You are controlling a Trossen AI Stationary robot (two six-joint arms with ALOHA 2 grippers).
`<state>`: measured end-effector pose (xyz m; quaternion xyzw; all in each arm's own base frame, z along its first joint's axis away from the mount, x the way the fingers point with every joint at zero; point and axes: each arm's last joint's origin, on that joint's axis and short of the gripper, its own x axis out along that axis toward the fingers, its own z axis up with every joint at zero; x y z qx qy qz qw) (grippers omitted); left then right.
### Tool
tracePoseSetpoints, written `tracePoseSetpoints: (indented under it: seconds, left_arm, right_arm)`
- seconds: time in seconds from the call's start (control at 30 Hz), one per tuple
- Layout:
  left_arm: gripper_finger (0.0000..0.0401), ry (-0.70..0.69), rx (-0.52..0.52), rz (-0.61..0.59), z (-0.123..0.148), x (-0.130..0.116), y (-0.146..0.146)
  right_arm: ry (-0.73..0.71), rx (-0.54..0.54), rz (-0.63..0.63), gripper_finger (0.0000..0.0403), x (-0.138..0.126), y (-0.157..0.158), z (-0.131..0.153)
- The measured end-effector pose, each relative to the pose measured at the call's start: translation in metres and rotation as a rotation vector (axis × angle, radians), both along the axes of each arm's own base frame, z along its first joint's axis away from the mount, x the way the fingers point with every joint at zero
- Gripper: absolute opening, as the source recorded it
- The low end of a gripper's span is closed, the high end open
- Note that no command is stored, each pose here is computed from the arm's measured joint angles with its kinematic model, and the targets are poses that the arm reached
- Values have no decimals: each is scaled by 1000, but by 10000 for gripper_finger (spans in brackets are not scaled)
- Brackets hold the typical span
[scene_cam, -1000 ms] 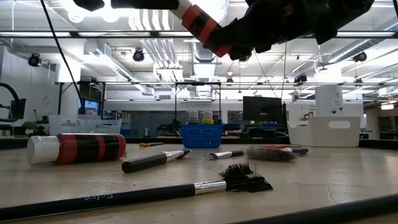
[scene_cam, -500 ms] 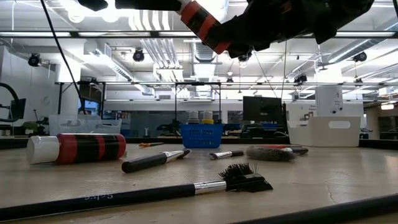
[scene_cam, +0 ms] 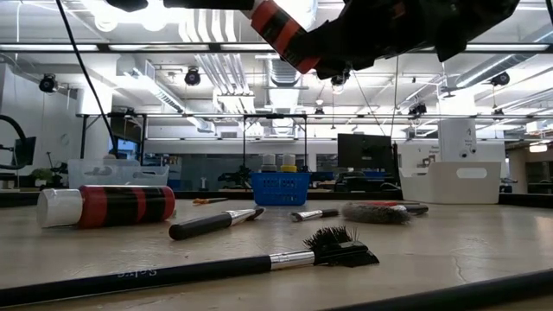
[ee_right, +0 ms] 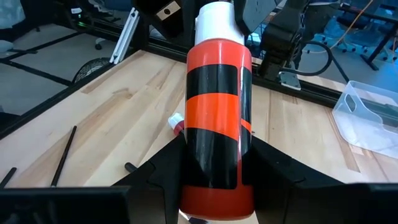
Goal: Pick & Place Paint Supplies
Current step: Put the orange paint bottle into the blue bin
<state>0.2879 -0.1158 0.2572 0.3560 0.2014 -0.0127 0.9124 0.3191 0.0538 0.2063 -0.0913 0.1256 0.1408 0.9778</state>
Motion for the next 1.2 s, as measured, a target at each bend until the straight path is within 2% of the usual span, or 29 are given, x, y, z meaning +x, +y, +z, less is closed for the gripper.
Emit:
tracePoseSetpoints:
  seconds: [0.23, 0.4, 0.5, 0.73, 0.87, 1.03, 1.2]
  left_arm:
    - [131, -10, -2, -1, 1, 0, 0]
    - [122, -13, -7, 0, 1, 1, 0]
    - [122, -15, -12, 2, 2, 1, 0]
    - [122, -17, -21, 16, 2, 1, 1]
    - [122, -14, -28, 19, 2, 0, 1]
    - [122, 1, -71, 64, 4, -6, 4]
    - [122, 11, -175, 142, 17, -11, 8]
  right_arm:
    - [-15, -31, 15, 136, 0, 1, 1]
    - [-24, -53, 20, 142, 0, 1, 1]
    - [-30, -63, 18, 165, 0, 1, 1]
    - [-69, -88, -13, 251, 0, 4, 5]
    - [-68, -100, -37, 287, 0, 6, 5]
    - [-42, -176, -126, 300, -2, 10, 2]
    - [-37, -235, -221, 301, -3, 14, 1]
